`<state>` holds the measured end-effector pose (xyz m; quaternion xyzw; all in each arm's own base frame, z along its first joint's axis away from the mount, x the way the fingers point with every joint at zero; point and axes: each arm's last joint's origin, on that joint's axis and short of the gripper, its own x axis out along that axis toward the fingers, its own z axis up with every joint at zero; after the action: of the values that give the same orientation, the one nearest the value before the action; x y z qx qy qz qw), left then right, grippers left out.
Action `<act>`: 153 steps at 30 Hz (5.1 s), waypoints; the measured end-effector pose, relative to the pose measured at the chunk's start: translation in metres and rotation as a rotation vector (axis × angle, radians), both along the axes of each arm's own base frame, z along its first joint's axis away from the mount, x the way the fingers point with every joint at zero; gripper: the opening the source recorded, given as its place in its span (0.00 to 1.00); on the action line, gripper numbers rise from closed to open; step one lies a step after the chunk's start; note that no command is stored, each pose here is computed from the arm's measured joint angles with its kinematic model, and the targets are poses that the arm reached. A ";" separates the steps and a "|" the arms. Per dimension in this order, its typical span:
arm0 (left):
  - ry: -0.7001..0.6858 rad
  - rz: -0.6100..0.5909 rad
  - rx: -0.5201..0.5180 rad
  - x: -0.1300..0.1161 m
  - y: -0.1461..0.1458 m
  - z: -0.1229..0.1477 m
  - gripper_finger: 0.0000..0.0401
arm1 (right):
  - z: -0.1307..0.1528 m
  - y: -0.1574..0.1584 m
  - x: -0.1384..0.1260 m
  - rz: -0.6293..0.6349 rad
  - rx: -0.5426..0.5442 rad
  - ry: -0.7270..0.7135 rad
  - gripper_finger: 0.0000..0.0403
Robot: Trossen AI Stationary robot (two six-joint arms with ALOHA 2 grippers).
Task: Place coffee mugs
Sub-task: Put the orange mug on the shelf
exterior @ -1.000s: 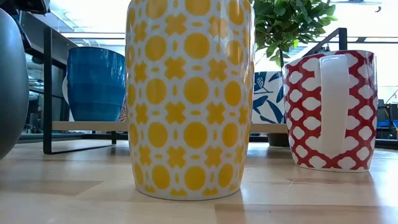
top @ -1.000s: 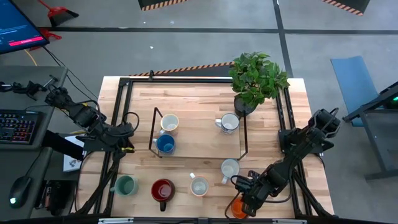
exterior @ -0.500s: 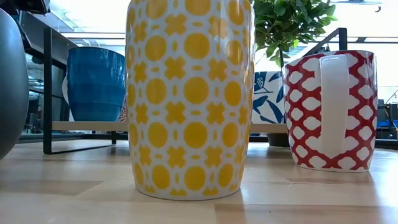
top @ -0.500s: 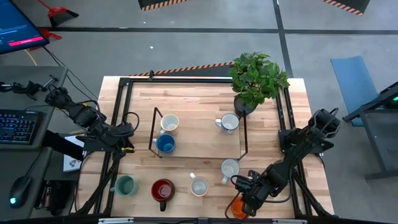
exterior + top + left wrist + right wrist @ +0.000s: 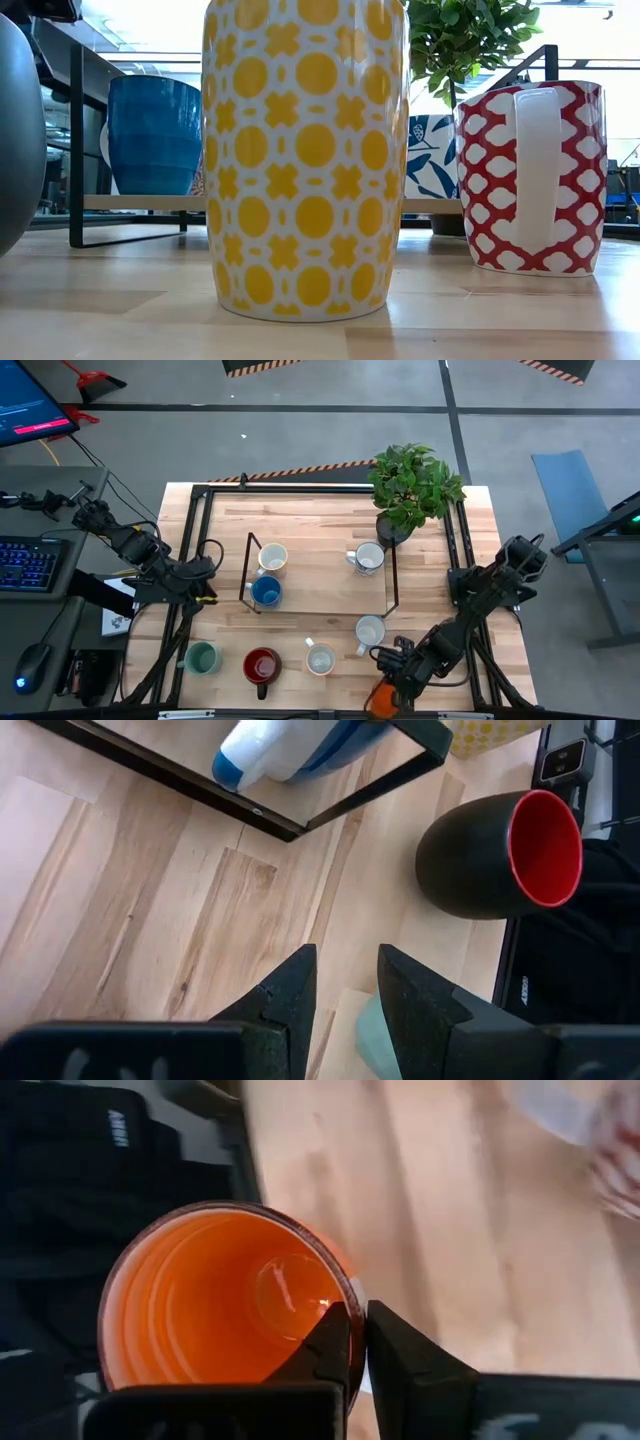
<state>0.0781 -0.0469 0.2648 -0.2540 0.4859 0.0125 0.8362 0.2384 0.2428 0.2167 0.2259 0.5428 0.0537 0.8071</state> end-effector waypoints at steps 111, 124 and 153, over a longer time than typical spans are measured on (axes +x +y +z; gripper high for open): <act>-0.034 -0.062 0.074 0.000 0.001 0.000 0.25 | 0.059 -0.218 0.170 0.136 -0.645 -0.071 0.00; -0.035 -0.063 0.074 0.000 0.001 0.000 0.25 | 0.061 -0.223 0.174 0.160 -0.649 -0.113 0.08; -0.034 -0.063 0.075 0.000 0.001 0.000 0.25 | 0.153 -0.121 0.119 0.195 -0.699 -0.082 0.26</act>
<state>0.0786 -0.0461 0.2648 -0.2073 0.4784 0.0001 0.8533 0.3576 0.1220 0.3699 -0.1188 0.5145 -0.0492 0.8478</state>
